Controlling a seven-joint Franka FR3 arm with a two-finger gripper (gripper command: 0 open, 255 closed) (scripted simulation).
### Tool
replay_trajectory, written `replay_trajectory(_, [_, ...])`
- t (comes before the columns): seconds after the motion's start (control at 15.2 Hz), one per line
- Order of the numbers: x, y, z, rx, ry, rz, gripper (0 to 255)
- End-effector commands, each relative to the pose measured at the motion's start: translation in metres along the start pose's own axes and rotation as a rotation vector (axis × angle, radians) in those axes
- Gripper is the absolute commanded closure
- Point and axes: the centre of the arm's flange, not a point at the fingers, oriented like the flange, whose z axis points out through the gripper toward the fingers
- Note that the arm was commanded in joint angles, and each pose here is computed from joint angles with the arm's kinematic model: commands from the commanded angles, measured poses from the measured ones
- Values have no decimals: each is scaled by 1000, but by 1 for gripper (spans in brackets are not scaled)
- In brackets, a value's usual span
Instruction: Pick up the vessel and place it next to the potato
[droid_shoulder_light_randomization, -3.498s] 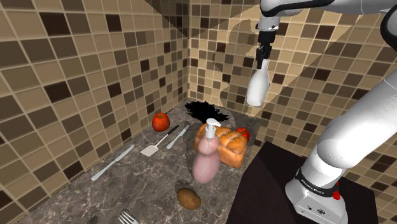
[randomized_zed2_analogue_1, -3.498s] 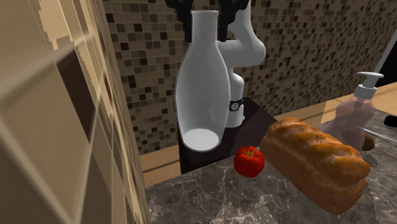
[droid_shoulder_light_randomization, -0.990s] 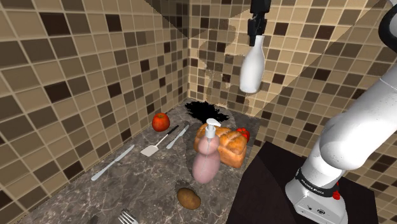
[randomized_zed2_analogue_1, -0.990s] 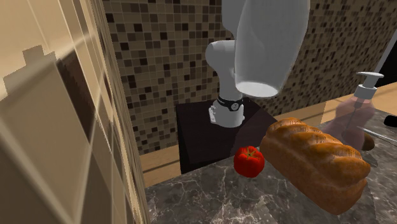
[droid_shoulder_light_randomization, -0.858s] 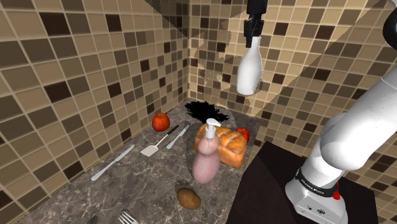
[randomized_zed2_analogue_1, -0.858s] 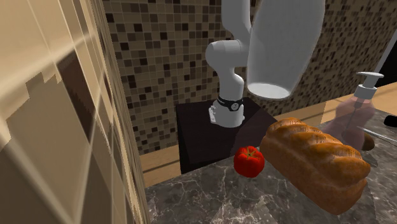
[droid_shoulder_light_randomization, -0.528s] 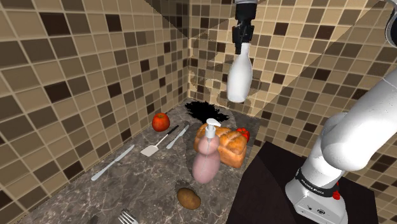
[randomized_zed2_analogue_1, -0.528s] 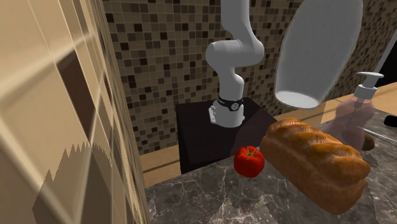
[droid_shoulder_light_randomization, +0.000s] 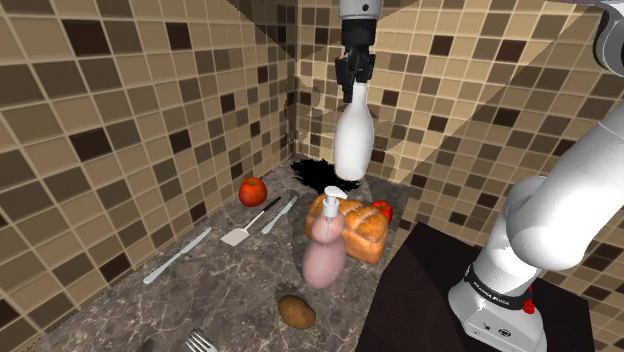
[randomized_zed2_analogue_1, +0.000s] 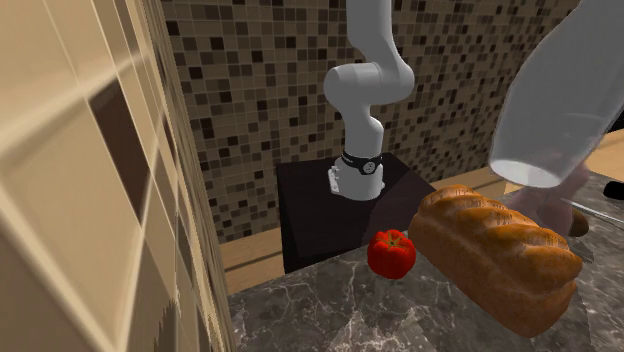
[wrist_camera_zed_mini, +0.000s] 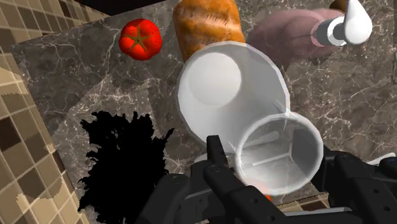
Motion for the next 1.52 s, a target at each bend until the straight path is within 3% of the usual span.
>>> replay_trajectory(0.0, [6,-28,4,1,1,1,255])
replay_trajectory(1.45, [54,-305,76,1,1,1,255])
